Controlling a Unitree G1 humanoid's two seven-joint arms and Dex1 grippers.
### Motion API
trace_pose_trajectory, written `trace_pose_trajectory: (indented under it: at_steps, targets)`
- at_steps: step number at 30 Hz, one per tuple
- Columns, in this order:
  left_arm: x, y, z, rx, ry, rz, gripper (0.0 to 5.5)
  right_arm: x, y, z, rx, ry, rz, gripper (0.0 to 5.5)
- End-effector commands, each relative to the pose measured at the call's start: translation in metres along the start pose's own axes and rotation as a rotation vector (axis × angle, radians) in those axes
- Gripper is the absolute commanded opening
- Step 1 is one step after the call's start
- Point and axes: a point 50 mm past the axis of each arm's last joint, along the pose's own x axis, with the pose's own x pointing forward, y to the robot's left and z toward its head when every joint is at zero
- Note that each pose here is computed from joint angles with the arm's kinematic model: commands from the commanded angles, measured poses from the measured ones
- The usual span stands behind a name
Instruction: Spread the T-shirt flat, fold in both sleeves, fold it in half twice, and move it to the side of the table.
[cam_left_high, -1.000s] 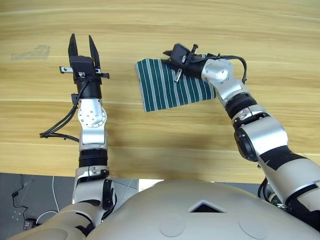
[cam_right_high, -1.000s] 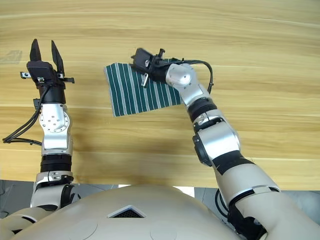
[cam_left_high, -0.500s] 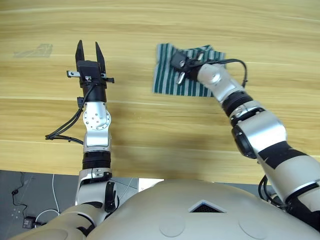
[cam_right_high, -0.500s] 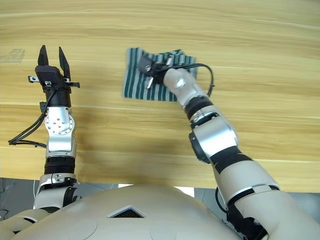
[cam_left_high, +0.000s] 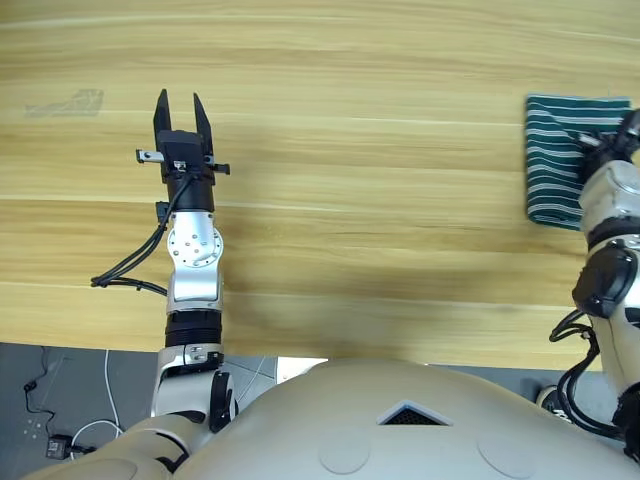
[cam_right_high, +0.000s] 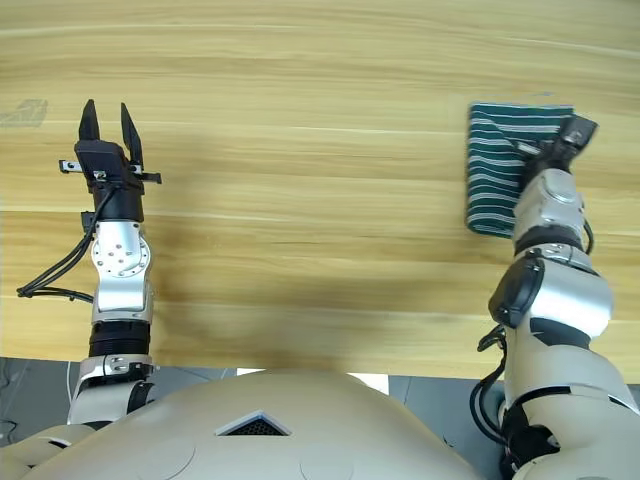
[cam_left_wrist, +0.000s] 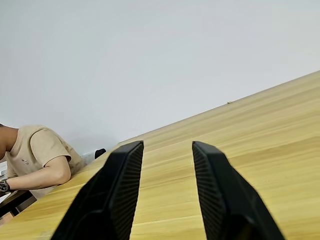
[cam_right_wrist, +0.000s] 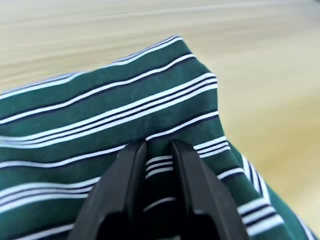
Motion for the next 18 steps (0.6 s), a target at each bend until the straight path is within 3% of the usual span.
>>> trace_pose_trajectory:
  at_steps: [1, 6, 9, 11, 12, 15, 16, 18]
  targets:
    - [-0.001, -0.005, 0.002, 0.002, 0.006, -0.022, 1.79, -0.005, -0.027, -0.009, -0.022, -0.032, -0.098, 0.92]
    - [0.002, -0.011, 0.002, -0.005, 0.006, -0.037, 1.79, -0.008, 0.002, 0.034, -0.056, -0.352, 0.126, 0.92]
    - [0.006, -0.015, 0.011, -0.016, -0.045, -0.027, 1.79, -0.04, 0.026, 0.098, -0.016, -0.904, 0.208, 0.92]
    - [0.013, -0.021, 0.024, -0.042, -0.115, -0.001, 1.79, -0.077, 0.061, 0.114, 0.05, -1.202, 0.298, 0.92]
    - [0.016, -0.026, 0.031, -0.056, -0.148, 0.013, 1.79, -0.09, 0.083, 0.105, 0.088, -1.247, 0.364, 0.92]
    - [0.014, -0.051, 0.035, -0.097, -0.169, -0.04, 1.79, -0.108, 0.142, 0.044, 0.222, -1.046, 0.571, 0.92]
    - [0.01, -0.057, 0.034, -0.115, -0.164, -0.075, 1.79, -0.113, 0.15, 0.026, 0.242, -0.972, 0.61, 0.92]
    - [0.001, -0.063, 0.029, -0.137, -0.147, -0.132, 1.79, -0.127, 0.156, 0.01, 0.169, -0.984, 0.689, 0.92]
